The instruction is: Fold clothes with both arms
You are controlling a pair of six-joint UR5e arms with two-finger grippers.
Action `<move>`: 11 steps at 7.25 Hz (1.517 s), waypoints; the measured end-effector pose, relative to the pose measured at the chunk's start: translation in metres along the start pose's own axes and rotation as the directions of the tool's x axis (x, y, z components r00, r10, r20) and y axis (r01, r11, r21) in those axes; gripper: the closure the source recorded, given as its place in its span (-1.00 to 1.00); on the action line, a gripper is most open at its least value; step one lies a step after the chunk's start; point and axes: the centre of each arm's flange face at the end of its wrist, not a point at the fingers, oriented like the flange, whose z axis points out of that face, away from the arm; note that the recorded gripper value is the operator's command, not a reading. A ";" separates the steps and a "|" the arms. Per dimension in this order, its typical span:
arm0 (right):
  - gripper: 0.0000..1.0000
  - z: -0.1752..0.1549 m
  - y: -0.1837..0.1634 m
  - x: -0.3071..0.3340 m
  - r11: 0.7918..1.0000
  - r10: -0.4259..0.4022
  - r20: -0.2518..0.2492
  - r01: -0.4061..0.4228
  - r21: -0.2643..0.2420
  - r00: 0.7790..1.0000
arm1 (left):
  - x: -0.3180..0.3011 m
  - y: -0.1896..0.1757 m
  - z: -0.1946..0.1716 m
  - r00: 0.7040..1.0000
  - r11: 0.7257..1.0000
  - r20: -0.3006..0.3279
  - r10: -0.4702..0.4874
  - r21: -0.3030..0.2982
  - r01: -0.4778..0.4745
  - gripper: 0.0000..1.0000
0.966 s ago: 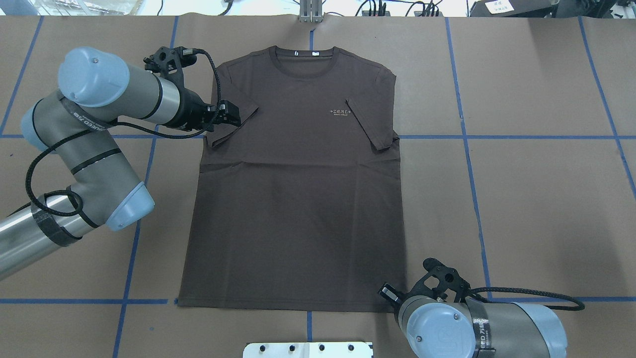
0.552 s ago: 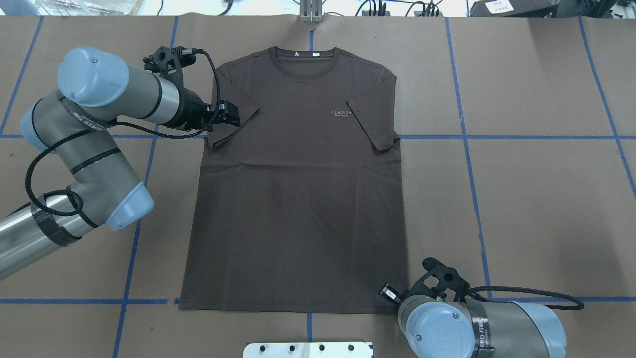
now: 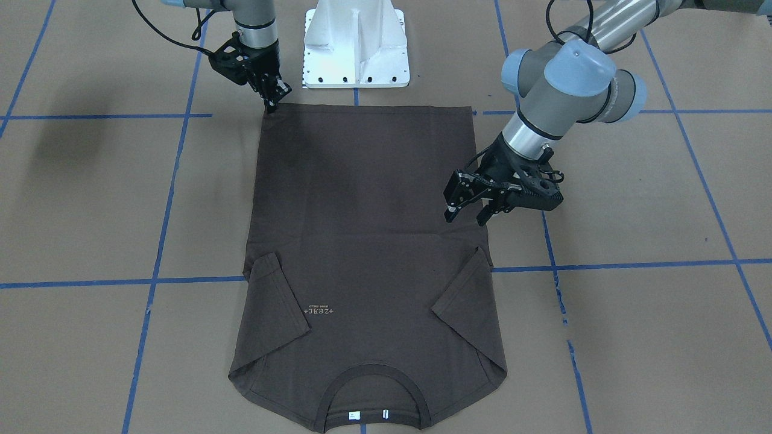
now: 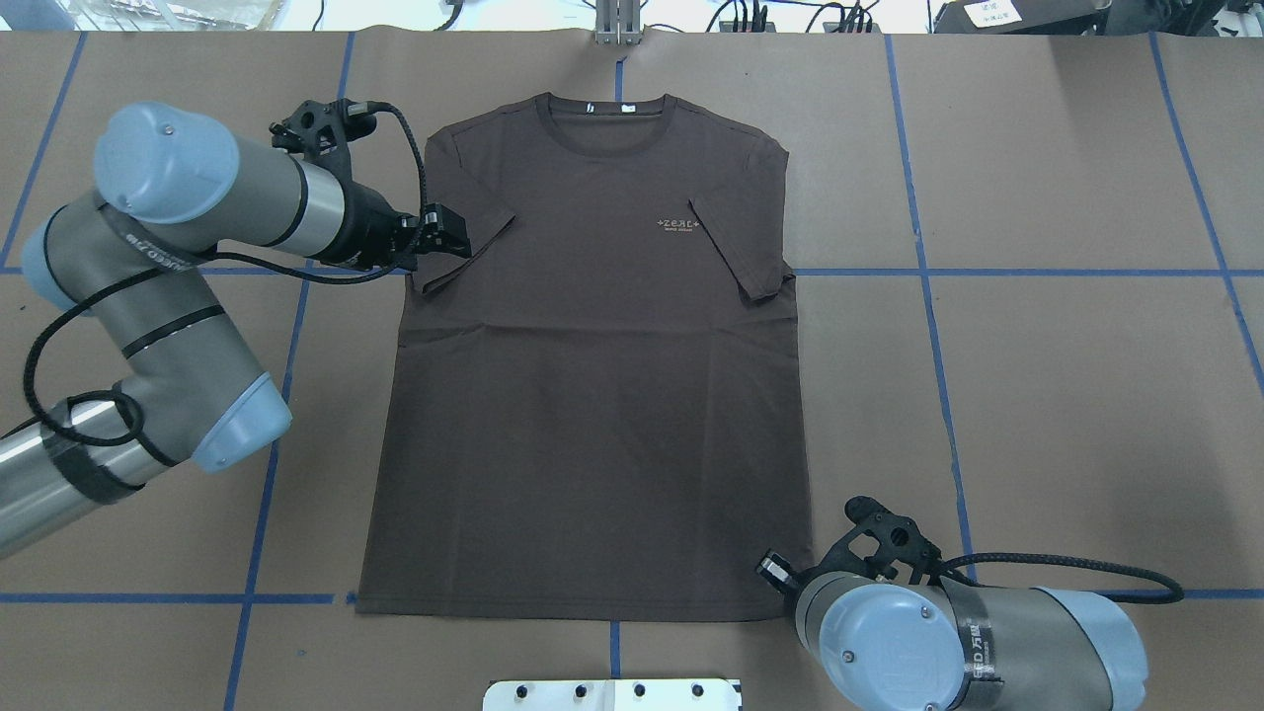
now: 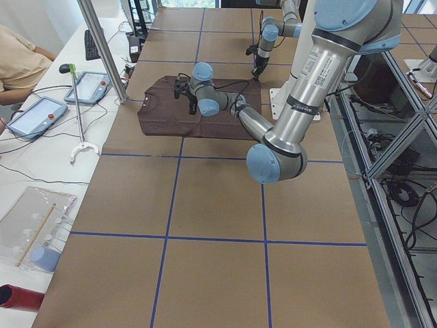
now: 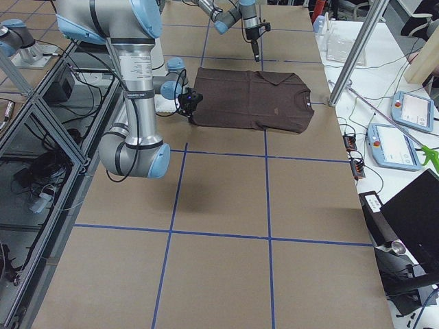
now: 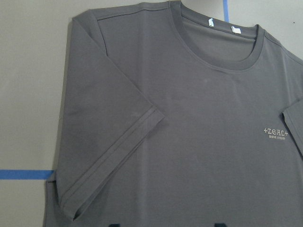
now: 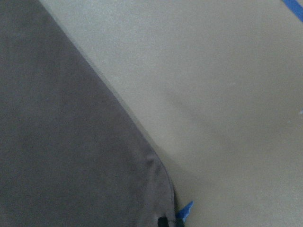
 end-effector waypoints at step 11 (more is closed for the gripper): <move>1.00 -0.008 -0.014 -0.009 1.000 0.018 0.015 -0.018 -0.001 1.000 | -0.086 0.298 0.006 0.941 0.951 0.256 -0.223 -0.155 0.267 -0.29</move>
